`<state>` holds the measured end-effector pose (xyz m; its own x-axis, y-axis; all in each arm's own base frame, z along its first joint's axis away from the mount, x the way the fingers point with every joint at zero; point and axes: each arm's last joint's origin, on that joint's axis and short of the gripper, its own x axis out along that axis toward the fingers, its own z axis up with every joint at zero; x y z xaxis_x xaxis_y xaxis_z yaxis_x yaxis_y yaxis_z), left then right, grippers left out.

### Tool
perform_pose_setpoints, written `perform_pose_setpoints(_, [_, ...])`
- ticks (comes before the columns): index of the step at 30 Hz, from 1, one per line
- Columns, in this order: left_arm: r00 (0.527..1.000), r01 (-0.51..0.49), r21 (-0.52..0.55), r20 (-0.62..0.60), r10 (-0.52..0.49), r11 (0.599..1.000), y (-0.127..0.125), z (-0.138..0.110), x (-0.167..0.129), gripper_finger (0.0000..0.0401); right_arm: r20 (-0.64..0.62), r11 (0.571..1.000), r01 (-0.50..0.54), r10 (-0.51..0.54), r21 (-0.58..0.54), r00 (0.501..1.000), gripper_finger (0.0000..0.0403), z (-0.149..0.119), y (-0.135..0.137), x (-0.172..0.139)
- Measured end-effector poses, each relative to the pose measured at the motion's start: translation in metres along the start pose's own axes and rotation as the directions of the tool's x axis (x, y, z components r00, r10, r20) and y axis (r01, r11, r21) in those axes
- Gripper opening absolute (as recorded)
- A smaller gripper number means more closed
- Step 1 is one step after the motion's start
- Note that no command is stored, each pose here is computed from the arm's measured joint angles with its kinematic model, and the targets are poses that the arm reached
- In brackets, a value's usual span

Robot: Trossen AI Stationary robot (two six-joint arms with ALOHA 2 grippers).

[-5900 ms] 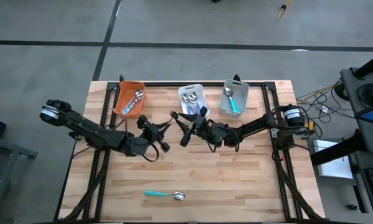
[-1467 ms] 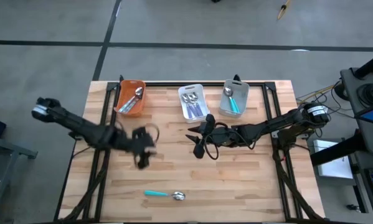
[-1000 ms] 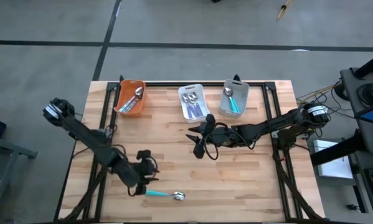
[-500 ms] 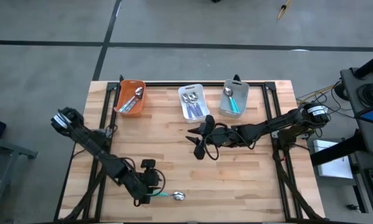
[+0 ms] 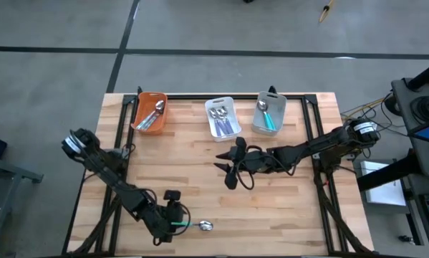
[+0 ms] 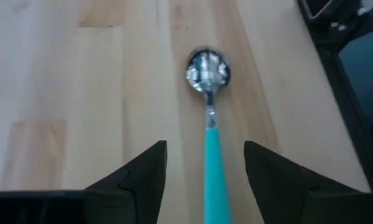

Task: Sort silverware by color (type)
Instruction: Put the blue spoon into the gray bin

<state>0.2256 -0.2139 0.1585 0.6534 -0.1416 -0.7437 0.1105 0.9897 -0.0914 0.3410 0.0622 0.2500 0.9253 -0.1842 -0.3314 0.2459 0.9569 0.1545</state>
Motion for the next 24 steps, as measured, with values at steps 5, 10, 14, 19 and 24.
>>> perform_pose_setpoints(5, [1.000,0.008,-0.025,-0.005,-0.008,1.000,-0.005,-0.005,0.007,0.0194,-0.001,1.000,-0.006,0.006,-0.002,1.000,0.0128,-0.001,0.002,-0.001])
perform_pose_setpoints(10, [1.000,0.001,-0.039,-0.025,-0.002,0.999,-0.009,-0.013,0.016,0.0194,-0.001,1.000,-0.006,0.006,-0.002,1.000,0.0128,-0.001,0.002,-0.001])
perform_pose_setpoints(14, [0.999,-0.006,-0.035,-0.050,0.004,0.999,-0.010,-0.019,0.021,0.0194,-0.001,1.000,-0.006,0.006,-0.002,1.000,0.0128,-0.001,0.002,-0.001])
perform_pose_setpoints(19, [0.998,0.001,-0.042,-0.070,-0.004,0.999,-0.009,-0.023,0.023,0.0187,0.001,1.000,-0.001,0.001,-0.004,1.000,0.0128,-0.001,0.002,-0.001])
perform_pose_setpoints(24, [0.996,-0.019,-0.082,-0.090,0.012,0.996,-0.004,-0.031,0.024,0.0177,0.002,1.000,0.002,-0.002,-0.005,1.000,0.0128,-0.001,0.002,-0.001])
